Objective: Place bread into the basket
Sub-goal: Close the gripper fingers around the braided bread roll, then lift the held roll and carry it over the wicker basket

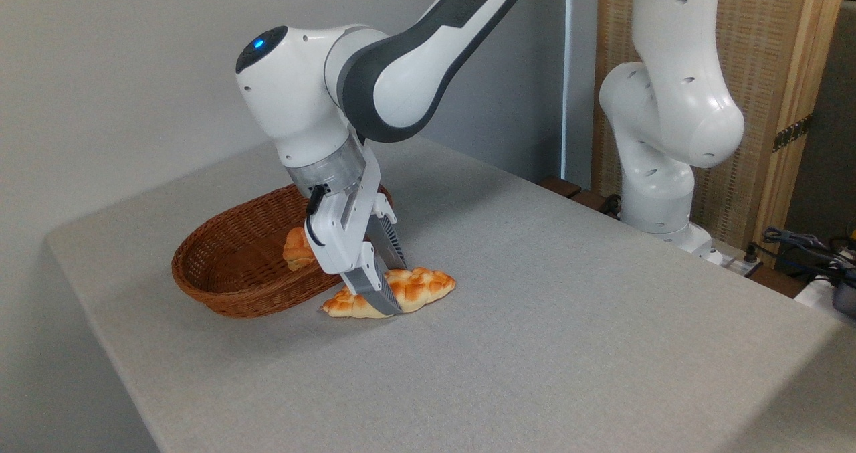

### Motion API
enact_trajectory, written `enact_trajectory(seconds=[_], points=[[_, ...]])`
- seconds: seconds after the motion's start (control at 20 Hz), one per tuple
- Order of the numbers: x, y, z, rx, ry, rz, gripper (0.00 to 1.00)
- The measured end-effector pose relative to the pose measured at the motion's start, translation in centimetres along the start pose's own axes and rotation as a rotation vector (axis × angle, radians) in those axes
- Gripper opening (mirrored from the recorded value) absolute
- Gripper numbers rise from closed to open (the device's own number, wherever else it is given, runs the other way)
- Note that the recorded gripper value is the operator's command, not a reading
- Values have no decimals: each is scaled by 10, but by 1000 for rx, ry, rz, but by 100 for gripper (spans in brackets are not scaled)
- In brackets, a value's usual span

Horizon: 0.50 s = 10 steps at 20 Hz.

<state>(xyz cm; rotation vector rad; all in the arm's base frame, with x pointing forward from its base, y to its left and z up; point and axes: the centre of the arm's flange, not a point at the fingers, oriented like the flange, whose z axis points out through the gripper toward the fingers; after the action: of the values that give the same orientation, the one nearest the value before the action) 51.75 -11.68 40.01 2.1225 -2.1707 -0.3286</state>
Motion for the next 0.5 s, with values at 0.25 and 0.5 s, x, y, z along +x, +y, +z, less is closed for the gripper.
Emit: enact_trajectory(seconds=[0.25, 0.5], points=[[-3, 0, -4, 7, 3, -9, 62], [-12, -5, -45, 86, 30, -126, 63]])
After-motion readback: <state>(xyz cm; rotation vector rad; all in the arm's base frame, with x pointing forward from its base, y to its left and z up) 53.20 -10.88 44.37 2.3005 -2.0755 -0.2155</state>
